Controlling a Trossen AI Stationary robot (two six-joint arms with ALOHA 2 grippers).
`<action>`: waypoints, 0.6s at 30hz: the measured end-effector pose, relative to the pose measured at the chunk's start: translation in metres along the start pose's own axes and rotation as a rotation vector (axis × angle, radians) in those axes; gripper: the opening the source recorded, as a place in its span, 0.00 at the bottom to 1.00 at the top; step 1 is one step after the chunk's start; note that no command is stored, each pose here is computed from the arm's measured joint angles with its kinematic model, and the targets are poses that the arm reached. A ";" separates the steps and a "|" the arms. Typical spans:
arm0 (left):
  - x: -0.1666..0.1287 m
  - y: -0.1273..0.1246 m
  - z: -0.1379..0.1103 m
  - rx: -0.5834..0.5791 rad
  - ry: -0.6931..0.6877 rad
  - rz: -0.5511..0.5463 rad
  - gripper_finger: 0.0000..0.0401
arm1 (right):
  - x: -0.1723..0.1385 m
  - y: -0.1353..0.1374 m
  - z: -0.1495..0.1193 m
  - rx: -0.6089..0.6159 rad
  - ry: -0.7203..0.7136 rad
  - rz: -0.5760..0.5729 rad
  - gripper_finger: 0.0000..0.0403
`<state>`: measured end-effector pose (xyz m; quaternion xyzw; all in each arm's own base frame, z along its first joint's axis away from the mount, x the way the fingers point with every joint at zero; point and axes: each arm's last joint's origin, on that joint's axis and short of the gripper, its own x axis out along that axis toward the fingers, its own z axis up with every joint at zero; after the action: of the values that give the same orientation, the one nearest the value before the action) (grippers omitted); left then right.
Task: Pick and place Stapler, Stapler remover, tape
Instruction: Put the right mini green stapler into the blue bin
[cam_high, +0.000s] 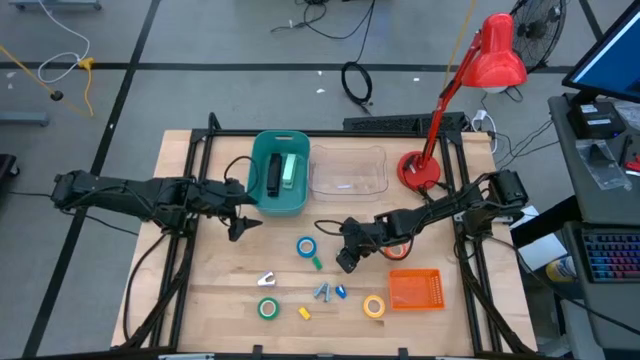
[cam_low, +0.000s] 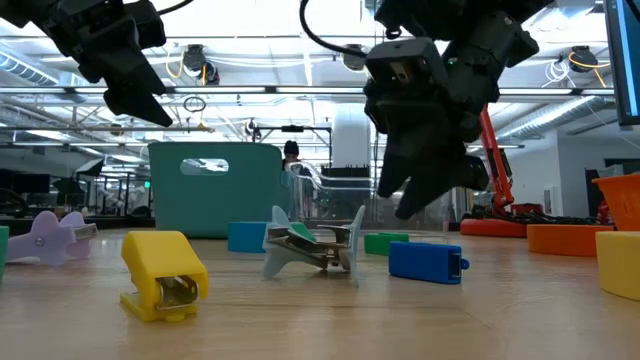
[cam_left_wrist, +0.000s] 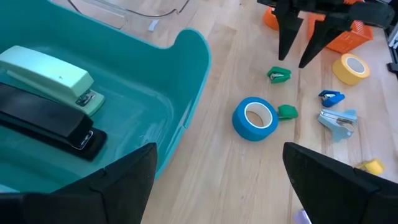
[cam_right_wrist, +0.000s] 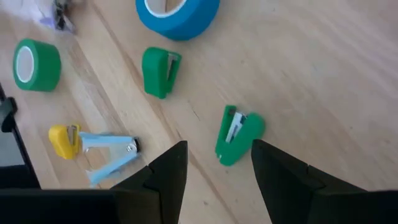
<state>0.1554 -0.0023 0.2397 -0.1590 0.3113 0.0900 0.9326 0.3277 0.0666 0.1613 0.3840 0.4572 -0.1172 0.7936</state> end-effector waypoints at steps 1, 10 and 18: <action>0.000 0.000 0.000 0.000 0.002 0.001 0.88 | -0.001 0.000 0.000 0.005 -0.001 0.001 0.42; 0.000 0.000 0.000 0.009 0.005 0.002 0.88 | -0.001 0.001 0.000 0.082 -0.002 0.004 0.42; 0.000 0.000 0.000 0.009 0.005 0.002 0.88 | -0.002 -0.001 0.004 0.108 -0.013 0.013 0.42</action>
<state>0.1551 -0.0023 0.2393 -0.1546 0.3142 0.0893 0.9324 0.3291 0.0627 0.1635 0.4282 0.4424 -0.1390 0.7756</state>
